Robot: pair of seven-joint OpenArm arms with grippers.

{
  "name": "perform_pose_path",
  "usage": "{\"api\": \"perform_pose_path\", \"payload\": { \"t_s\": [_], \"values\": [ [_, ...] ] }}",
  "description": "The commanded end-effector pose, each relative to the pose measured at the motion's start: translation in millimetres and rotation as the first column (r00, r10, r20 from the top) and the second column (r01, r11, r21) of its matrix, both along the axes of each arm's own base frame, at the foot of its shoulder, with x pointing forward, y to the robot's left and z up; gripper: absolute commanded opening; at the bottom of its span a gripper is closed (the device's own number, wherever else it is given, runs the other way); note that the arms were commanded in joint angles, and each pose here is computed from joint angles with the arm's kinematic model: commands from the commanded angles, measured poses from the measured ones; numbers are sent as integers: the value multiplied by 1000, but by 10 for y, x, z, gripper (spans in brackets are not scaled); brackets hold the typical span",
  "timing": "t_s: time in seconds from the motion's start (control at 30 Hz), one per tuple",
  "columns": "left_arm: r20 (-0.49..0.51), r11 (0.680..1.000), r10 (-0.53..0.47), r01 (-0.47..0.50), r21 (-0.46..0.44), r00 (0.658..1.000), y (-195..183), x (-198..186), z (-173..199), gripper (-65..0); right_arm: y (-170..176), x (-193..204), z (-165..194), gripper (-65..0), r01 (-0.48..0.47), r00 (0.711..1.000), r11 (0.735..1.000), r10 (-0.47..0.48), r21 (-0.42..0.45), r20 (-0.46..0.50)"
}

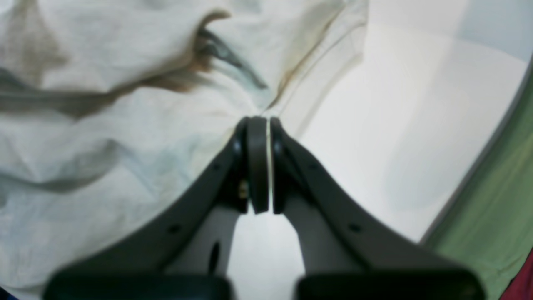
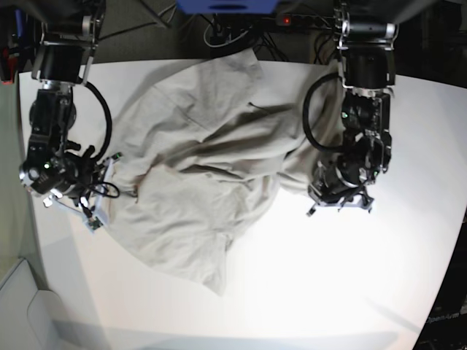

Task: Layout the t-shirt on the table in an organized manner, then fold the t-shirt properly
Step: 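Hold the shirt with both grippers and stretch it apart, then drag the shirt edge outward with the left gripper and release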

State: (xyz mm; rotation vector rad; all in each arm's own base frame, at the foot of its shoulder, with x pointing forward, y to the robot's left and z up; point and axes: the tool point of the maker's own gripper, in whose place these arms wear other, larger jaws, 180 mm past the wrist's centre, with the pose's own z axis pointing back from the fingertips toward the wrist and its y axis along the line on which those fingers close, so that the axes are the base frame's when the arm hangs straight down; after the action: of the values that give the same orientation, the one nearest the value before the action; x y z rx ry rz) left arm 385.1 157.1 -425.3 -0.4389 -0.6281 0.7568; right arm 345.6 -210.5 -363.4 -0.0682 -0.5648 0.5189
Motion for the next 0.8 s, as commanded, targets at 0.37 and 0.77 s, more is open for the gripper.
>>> {"api": "perform_pose_path", "payload": {
  "t_s": [0.37,0.77],
  "values": [
    [503,947,271,-321,14,821,1195,76,1878,-648,-36,111,152,-650,9,999,1000,-9,2,53],
    [392,890,379,-447,93,838,2028,-218,1469,-646,-30,84,123,-650,8,999,1000,-8,2,42]
  ]
}}
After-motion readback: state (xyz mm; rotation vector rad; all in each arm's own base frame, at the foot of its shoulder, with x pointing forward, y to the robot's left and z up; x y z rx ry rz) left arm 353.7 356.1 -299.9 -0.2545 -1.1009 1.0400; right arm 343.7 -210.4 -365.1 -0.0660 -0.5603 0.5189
